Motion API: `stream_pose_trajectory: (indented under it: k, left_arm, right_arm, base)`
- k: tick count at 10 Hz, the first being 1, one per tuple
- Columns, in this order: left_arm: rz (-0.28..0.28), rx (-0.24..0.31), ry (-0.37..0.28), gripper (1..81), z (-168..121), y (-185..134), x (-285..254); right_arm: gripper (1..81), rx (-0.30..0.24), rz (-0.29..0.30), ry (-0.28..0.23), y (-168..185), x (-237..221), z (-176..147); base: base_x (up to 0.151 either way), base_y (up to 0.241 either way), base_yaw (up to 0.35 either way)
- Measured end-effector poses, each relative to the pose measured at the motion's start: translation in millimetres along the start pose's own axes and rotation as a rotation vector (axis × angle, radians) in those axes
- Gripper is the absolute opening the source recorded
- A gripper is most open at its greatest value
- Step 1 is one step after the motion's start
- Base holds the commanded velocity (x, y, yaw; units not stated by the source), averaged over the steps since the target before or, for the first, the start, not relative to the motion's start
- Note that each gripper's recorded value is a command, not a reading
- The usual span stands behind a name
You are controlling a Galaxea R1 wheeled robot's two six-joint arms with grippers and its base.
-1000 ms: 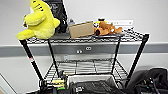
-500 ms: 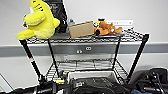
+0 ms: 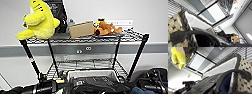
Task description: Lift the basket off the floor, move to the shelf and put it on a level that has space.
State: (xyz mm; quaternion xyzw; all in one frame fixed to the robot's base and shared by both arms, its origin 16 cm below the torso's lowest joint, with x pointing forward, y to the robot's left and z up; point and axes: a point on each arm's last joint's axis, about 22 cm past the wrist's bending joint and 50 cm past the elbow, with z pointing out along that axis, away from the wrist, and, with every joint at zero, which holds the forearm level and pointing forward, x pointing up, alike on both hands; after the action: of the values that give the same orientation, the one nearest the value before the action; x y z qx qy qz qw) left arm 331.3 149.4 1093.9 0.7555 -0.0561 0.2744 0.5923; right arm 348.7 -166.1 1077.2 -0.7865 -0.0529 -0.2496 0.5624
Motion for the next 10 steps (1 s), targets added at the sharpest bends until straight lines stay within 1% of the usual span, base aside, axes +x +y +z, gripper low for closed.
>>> stream_pose_trajectory:
  k: [1, 3, 4, 6, 8, 9, 10]
  left_arm:
    - [-0.005, 0.013, 0.000, 1.0, 1, -6, 6]
    - [0.023, 0.021, 0.010, 1.0, 5, -8, 25]
    - [0.026, 0.028, 0.008, 1.0, 8, -10, 33]
    - [0.014, 0.061, 0.002, 1.0, 10, -26, 43]
    - [0.024, 0.090, 0.002, 1.0, 15, -42, 57]
    - [0.033, 0.099, 0.015, 1.0, 18, -47, 68]
    - [0.035, 0.106, 0.020, 1.0, 22, -52, 77]
  right_arm:
    - [1.0, 0.002, -0.002, 0.005, 3, 8, 5]
    - [1.0, 0.004, -0.006, 0.012, 8, 21, 14]
    - [1.0, 0.002, -0.004, 0.018, 11, 28, 19]
    - [1.0, -0.009, 0.001, 0.025, 22, 41, 26]
    - [1.0, -0.010, -0.014, 0.003, 23, 53, 38]
    - [1.0, -0.014, -0.025, 0.006, 23, 66, 41]
    - [1.0, -0.021, -0.033, 0.021, 25, 80, 43]
  base:
    - [0.000, 0.000, 0.000]
    - [0.000, 0.000, 0.000]
    - [0.000, 0.000, 0.000]
    - [0.000, 0.000, 0.000]
    - [0.000, 0.000, 0.000]
    - [0.000, 0.000, 0.000]
    - [0.000, 0.000, 0.000]
